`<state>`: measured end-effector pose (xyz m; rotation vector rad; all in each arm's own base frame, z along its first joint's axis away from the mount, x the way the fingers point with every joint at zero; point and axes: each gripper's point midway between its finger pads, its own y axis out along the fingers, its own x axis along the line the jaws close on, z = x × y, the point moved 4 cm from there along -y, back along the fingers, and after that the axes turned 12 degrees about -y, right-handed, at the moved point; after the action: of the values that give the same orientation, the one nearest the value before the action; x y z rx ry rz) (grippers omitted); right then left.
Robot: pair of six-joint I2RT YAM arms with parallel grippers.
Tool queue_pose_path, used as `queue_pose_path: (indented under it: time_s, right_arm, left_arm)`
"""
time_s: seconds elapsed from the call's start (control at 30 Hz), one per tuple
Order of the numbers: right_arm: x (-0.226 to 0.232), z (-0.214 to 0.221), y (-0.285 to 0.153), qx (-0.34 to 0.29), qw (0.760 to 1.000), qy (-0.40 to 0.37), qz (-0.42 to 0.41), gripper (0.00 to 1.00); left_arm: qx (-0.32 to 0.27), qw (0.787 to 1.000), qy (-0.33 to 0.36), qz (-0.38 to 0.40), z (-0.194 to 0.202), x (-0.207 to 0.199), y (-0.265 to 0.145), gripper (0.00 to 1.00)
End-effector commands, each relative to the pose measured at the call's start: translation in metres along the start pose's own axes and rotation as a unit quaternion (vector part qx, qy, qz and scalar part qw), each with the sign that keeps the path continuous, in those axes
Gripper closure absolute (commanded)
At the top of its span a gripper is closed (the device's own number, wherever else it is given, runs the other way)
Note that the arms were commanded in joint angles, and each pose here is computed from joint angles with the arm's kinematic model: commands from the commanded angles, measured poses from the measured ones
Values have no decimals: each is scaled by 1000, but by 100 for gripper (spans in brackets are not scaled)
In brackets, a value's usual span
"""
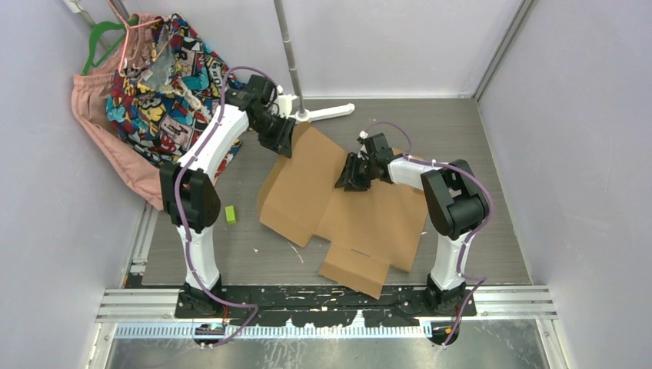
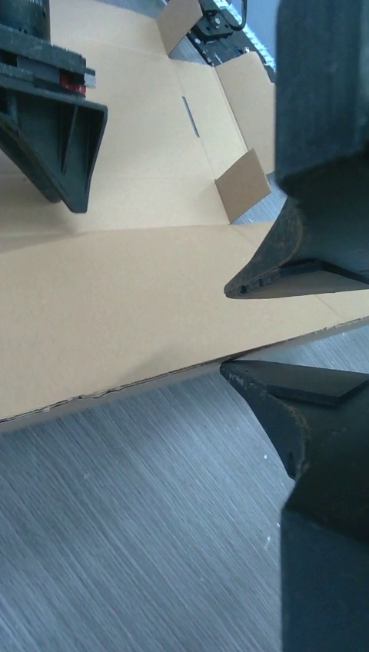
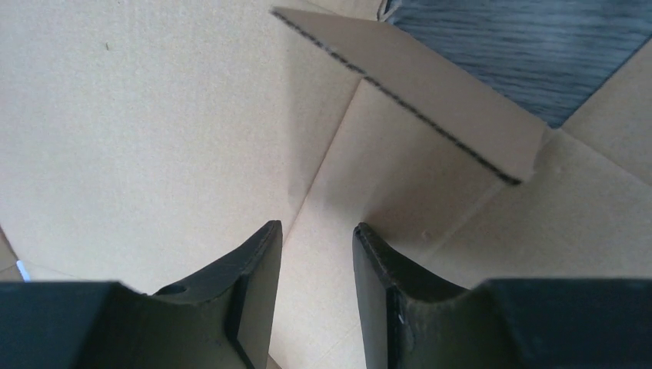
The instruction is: Fold the paper box
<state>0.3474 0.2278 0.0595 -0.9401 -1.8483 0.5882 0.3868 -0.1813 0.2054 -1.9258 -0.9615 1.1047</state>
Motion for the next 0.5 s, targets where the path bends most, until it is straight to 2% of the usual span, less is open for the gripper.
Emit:
queue_pose_path:
  time_s: [0.0,0.23,0.47]
  right_arm:
    - [-2,2,12,-13,1000,1,-5,55]
    - [-3,4,20,-22,999,9,-22,55]
    - [0,3,21,-30,999,12,-38,56]
  left_arm:
    - [-52,996,24,65,-11,-27,-22,64]
    - [-48,993,21,109,-6,-39,-22,64]
    - [-43,997,14,56,-2,-24,-21,59]
